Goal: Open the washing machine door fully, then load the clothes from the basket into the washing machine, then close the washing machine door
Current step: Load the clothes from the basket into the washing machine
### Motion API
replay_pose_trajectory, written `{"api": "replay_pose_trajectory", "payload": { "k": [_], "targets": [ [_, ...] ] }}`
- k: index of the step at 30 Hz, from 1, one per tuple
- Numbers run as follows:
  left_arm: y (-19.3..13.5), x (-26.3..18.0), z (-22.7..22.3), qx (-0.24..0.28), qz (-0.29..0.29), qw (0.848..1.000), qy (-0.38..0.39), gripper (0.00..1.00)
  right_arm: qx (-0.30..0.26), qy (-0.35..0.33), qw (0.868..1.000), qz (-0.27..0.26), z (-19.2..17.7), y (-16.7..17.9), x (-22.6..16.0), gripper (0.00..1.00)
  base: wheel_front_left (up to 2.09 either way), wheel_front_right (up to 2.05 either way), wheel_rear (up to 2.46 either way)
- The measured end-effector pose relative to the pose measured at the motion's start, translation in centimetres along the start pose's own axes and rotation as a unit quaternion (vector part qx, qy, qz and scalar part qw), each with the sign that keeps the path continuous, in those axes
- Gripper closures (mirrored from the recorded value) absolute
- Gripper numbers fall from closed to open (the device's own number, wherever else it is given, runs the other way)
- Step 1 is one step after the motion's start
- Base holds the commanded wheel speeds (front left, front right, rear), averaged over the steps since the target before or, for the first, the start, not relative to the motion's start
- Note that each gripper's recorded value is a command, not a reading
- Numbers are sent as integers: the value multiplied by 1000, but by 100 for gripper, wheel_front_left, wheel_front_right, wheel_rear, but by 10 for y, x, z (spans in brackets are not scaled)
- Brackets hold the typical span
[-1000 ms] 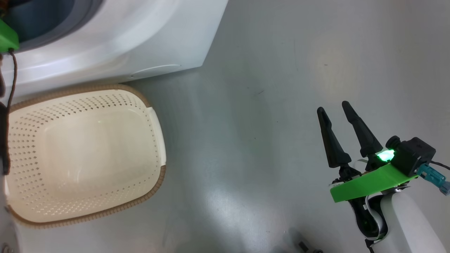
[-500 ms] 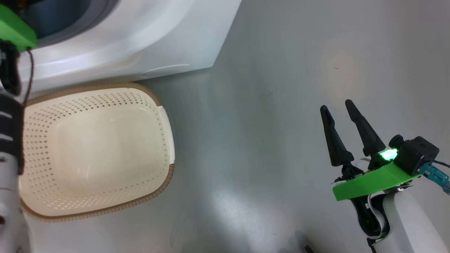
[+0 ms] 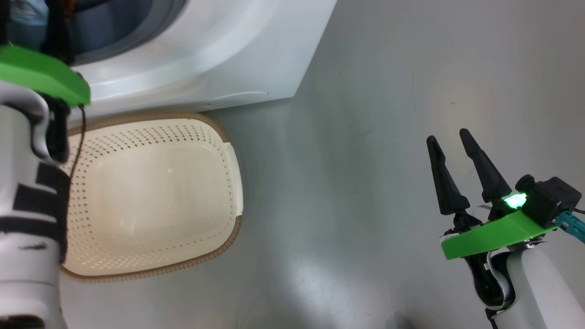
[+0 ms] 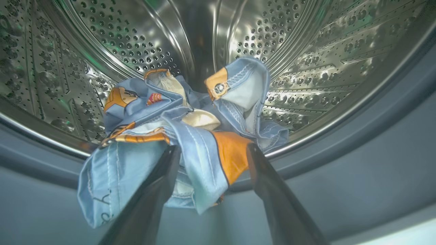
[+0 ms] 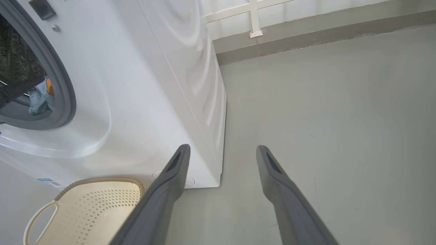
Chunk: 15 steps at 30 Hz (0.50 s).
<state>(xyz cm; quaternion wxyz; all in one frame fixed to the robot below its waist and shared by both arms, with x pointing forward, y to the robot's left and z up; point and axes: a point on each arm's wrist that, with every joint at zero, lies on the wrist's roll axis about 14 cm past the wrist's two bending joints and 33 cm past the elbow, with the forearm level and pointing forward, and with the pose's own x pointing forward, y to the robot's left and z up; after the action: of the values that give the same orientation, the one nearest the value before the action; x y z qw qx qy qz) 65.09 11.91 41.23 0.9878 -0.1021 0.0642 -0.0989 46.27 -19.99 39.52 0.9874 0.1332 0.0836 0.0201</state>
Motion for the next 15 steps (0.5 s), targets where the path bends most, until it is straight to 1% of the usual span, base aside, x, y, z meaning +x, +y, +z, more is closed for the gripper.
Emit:
{"api": "replay_pose_trajectory", "payload": {
  "k": [8, 15],
  "targets": [
    [-6, -31, 1, -8, 0, 1000, -5, 0, -7, -16, 1000, 9, 16, 4, -4, 0, 0, 0, 0],
    [-14, -69, 6, -15, 0, 1000, -14, 0, -9, -20, 1000, 14, 24, 8, -20, 0, 0, 0, 0]
  ]
}}
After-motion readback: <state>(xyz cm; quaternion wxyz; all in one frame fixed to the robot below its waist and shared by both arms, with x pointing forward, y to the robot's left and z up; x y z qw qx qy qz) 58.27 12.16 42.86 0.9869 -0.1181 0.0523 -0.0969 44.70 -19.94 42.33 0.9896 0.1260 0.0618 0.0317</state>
